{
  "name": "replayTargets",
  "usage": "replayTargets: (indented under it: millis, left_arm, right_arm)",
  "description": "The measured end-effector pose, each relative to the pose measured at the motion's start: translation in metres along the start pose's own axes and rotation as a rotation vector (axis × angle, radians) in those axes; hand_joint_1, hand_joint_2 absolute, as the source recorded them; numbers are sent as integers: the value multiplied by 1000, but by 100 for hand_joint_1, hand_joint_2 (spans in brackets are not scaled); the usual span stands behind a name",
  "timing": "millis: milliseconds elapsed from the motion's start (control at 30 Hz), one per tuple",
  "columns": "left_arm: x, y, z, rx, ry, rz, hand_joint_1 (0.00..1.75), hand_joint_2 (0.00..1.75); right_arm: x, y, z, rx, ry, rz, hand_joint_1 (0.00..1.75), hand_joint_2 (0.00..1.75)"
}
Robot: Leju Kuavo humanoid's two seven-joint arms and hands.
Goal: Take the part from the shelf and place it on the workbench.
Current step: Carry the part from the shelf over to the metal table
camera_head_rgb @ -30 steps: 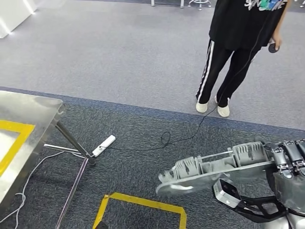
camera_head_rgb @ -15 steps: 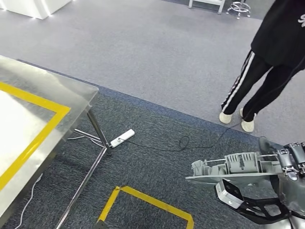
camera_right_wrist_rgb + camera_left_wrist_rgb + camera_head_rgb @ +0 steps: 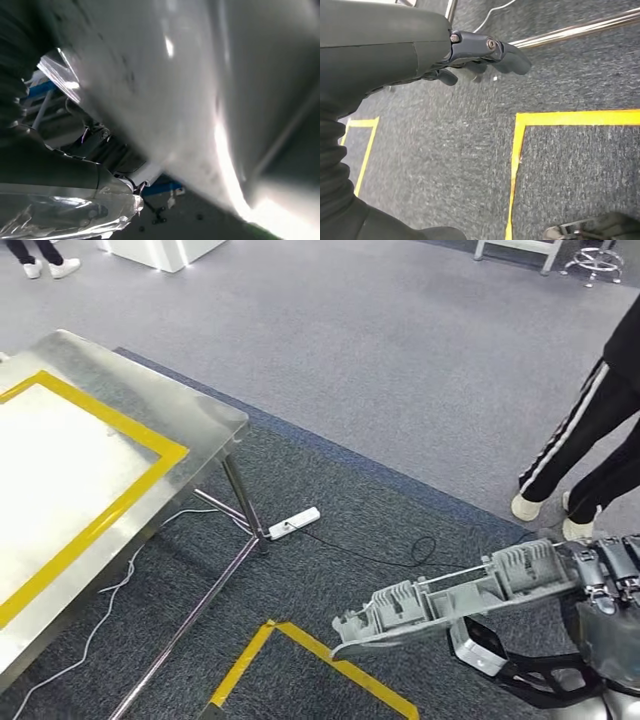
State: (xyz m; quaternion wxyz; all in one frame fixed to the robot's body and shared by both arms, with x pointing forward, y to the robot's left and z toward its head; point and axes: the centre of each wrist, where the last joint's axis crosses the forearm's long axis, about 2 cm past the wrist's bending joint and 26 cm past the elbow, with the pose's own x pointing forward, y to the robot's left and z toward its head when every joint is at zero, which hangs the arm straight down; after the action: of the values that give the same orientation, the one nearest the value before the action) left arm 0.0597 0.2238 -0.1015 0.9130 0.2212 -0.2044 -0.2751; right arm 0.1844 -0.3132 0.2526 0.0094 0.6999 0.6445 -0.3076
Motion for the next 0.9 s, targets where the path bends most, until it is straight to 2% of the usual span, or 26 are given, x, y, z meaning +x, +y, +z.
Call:
replayTargets:
  millis: [900]
  left_arm:
    - [-4,2,-1,-12,3,-14,0,175]
  right_arm:
    - [2,0,6,27,1,-12,175,175]
